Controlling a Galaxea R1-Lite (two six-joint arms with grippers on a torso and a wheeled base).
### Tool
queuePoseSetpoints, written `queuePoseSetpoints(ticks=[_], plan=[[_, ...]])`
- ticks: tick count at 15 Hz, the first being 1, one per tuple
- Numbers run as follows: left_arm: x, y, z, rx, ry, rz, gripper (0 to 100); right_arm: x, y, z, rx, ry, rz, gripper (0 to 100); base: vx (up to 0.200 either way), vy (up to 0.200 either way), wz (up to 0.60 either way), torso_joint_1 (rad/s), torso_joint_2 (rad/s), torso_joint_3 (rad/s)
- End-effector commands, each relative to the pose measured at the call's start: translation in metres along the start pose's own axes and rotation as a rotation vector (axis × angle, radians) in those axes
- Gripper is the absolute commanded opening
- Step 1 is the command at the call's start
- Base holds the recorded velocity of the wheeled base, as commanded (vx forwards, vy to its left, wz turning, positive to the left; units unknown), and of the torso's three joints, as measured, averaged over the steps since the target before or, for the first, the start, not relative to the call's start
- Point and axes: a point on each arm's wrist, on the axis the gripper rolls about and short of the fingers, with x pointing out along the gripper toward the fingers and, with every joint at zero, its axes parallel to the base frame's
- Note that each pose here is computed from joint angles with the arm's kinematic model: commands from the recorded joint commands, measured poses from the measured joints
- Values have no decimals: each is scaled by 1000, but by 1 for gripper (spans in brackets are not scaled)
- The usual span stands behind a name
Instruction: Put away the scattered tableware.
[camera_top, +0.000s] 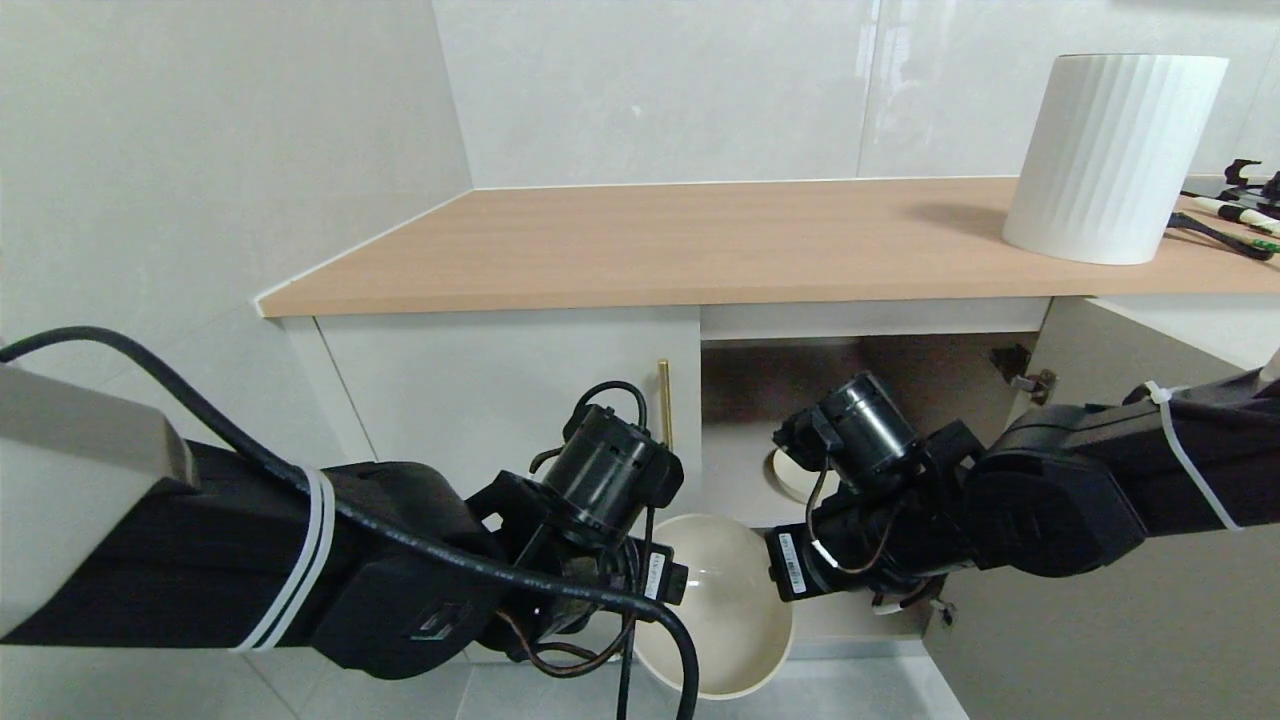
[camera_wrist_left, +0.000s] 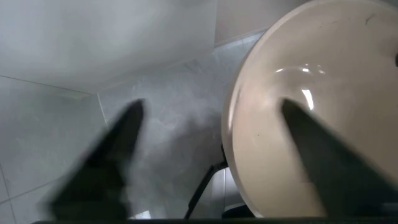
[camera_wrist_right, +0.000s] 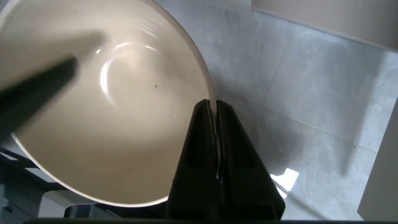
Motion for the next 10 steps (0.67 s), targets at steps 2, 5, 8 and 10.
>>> queuePoseSetpoints(ticks=[2, 5, 8, 10], plan=[[-2, 1, 1, -4, -9, 7, 100, 11, -3, 1, 9, 11, -22, 0, 0, 0, 0, 0, 0, 0], [-3, 1, 2, -5, -11, 6, 100, 30, -23, 14, 75, -10, -75, 0, 0, 0, 0, 0, 0, 0], [-3, 1, 2, -5, -11, 6, 100, 44, -49, 32, 151, -61, -163, 0, 0, 0, 0, 0, 0, 0], [-3, 1, 2, -6, -11, 6, 100, 52, -73, 44, 202, -79, -199, 0, 0, 0, 0, 0, 0, 0]])
